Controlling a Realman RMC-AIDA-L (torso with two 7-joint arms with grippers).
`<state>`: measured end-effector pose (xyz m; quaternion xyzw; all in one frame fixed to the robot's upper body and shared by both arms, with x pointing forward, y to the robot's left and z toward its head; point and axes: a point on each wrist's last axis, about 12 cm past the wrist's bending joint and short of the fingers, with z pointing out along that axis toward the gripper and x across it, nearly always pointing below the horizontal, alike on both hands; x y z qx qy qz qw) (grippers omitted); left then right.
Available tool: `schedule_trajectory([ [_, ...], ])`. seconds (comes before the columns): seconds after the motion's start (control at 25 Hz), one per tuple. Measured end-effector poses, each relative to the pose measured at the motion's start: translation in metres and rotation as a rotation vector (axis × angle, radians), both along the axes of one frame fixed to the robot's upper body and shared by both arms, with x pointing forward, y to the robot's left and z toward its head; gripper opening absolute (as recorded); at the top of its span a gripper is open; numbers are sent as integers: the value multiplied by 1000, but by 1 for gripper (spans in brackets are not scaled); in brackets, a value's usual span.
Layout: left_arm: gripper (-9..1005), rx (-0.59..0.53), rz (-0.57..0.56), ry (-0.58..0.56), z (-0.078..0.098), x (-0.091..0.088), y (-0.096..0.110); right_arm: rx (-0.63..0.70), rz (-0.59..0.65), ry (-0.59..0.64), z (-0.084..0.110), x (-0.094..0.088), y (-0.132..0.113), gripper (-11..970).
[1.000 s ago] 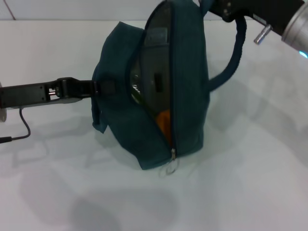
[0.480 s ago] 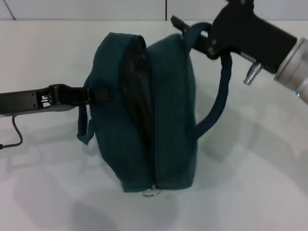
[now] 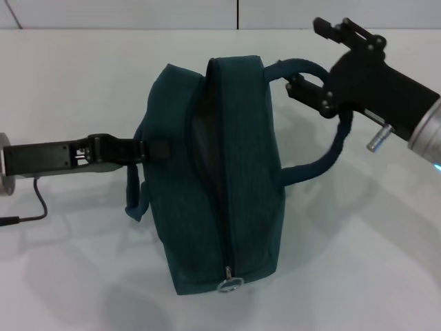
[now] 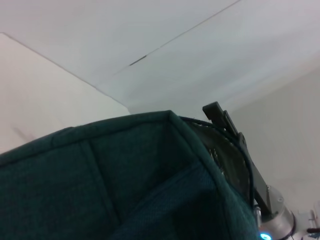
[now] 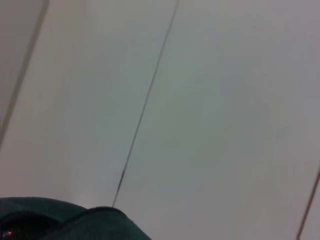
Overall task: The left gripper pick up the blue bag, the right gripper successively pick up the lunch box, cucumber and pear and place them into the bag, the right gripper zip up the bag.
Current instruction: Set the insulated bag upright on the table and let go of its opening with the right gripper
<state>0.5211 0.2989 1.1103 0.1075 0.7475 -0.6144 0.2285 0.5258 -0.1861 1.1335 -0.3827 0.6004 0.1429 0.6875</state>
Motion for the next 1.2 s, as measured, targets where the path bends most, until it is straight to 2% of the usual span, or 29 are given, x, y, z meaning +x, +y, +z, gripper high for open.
schedule_trajectory([
  [0.12,54,5,2,0,-1,1,-1,6,-11,6,-1,-4,-3,726],
  [0.36,54,10,-20,-5,1,6,-8,31,-105,-37,13,-24,-28,726],
  [0.6,54,17,-18,-4,0,9,-13,28,-153,-45,15,-29,-40,726],
  [0.96,54,5,-32,-8,0,13,-22,5,-151,5,1,-30,-41,726],
  [1.2,54,22,-18,-34,3,20,-23,16,-107,99,-17,-36,-39,725],
])
